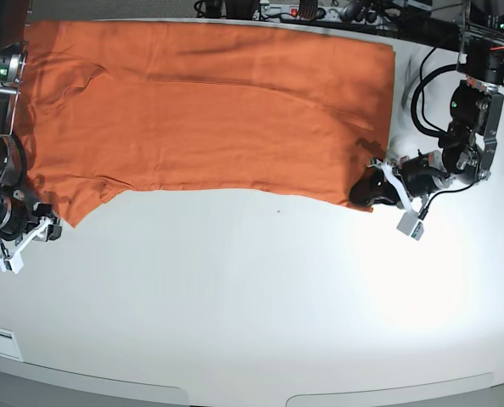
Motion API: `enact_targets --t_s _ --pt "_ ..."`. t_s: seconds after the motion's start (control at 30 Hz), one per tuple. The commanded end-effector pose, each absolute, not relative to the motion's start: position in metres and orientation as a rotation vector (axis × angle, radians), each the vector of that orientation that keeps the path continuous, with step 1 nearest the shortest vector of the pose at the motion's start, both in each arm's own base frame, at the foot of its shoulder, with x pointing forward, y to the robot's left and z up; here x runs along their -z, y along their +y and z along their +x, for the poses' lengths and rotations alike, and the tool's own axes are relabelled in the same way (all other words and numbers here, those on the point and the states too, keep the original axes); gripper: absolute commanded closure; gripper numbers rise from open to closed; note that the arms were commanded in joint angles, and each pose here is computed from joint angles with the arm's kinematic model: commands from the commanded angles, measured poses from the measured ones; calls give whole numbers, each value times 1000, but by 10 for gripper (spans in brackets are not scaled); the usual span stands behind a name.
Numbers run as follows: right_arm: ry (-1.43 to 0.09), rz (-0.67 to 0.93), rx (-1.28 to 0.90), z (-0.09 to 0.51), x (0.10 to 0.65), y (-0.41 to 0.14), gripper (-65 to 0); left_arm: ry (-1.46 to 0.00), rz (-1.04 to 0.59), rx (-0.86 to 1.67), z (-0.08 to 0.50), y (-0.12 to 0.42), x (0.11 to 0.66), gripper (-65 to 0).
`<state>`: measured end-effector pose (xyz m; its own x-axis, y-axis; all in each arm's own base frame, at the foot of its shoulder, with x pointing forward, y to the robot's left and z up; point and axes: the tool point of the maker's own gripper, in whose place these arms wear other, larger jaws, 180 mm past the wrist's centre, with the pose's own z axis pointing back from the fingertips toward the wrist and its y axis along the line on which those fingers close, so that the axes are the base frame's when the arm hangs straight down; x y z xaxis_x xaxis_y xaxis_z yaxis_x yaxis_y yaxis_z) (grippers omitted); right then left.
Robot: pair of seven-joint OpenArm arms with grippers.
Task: Fold the T-shirt properly
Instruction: 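Release and move both grippers to the shirt's hem corners, grasp them, then lift the hem corners and fold them over toward the collar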
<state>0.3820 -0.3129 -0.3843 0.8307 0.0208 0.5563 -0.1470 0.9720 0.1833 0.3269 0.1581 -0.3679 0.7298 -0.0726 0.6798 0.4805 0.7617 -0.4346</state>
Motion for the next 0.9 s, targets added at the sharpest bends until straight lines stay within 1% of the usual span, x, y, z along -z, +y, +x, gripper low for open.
enact_targets --t_s 0.0,0.1,0.37,0.6,0.63,0.7,0.8,0.87 --pt "-591 261 -105 383 373 -313 -317 -646 -591 353 321 168 374 0" --pt "-556 348 -143 374 372 -299 -317 -642 -592 350 319 168 376 0" --pt "-499 385 -171 351 389 -292 -317 -637 -593 348 317 168 378 0" --pt "-440 533 -138 328 395 -270 -310 -638 -599 345 317 167 378 0" --pt "-441 541 -136 328 394 -269 -290 -638 -600 345 317 167 377 0" --pt "-459 540 -132 332 392 -269 -201 -638 -601 343 317 167 377 0" --pt "-530 542 -114 344 385 -271 0 -642 -603 343 318 167 376 0" --pt "-577 546 -102 351 380 -271 0 -647 -608 341 320 166 374 0"
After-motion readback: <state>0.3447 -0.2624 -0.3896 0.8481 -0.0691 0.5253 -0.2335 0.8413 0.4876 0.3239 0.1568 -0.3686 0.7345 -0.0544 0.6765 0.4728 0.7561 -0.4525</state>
